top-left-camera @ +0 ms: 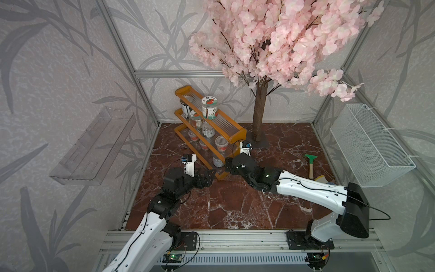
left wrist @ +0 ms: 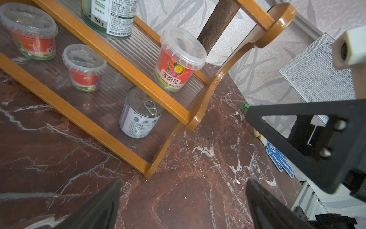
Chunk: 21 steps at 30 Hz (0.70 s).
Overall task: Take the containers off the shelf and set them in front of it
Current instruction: Move the shelf to the center of the board.
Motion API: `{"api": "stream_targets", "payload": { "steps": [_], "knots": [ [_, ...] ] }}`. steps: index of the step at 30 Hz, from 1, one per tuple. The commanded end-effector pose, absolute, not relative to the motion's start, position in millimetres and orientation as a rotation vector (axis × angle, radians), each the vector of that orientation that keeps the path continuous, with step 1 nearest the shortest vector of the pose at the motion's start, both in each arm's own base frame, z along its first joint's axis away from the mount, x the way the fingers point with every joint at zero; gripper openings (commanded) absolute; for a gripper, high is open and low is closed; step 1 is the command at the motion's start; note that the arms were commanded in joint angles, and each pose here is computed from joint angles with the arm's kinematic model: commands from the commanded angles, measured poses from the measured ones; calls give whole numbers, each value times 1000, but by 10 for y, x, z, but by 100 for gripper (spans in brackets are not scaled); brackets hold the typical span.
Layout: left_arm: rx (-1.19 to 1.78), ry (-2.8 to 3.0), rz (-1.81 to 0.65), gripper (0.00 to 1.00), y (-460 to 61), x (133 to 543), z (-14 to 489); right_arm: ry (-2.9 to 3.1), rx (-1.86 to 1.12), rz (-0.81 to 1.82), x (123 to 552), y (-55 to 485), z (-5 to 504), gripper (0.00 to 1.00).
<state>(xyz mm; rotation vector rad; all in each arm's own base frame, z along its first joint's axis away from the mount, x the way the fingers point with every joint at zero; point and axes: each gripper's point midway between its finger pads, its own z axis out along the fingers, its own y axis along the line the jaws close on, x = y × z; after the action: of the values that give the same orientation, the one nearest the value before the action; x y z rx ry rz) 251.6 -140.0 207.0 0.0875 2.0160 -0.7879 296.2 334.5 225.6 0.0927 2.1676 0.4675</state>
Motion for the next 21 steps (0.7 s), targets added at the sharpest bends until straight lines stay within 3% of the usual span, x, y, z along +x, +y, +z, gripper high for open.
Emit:
{"api": "stream_targets", "payload": {
  "steps": [1,21],
  "knots": [
    [55,1988,-750,100,-1317,2519,2201,2180,237,341,2967,3207,2191,93],
    [52,1977,-771,100,-1328,2515,2156,2144,331,285,3265,3618,1984,89]
  ]
}}
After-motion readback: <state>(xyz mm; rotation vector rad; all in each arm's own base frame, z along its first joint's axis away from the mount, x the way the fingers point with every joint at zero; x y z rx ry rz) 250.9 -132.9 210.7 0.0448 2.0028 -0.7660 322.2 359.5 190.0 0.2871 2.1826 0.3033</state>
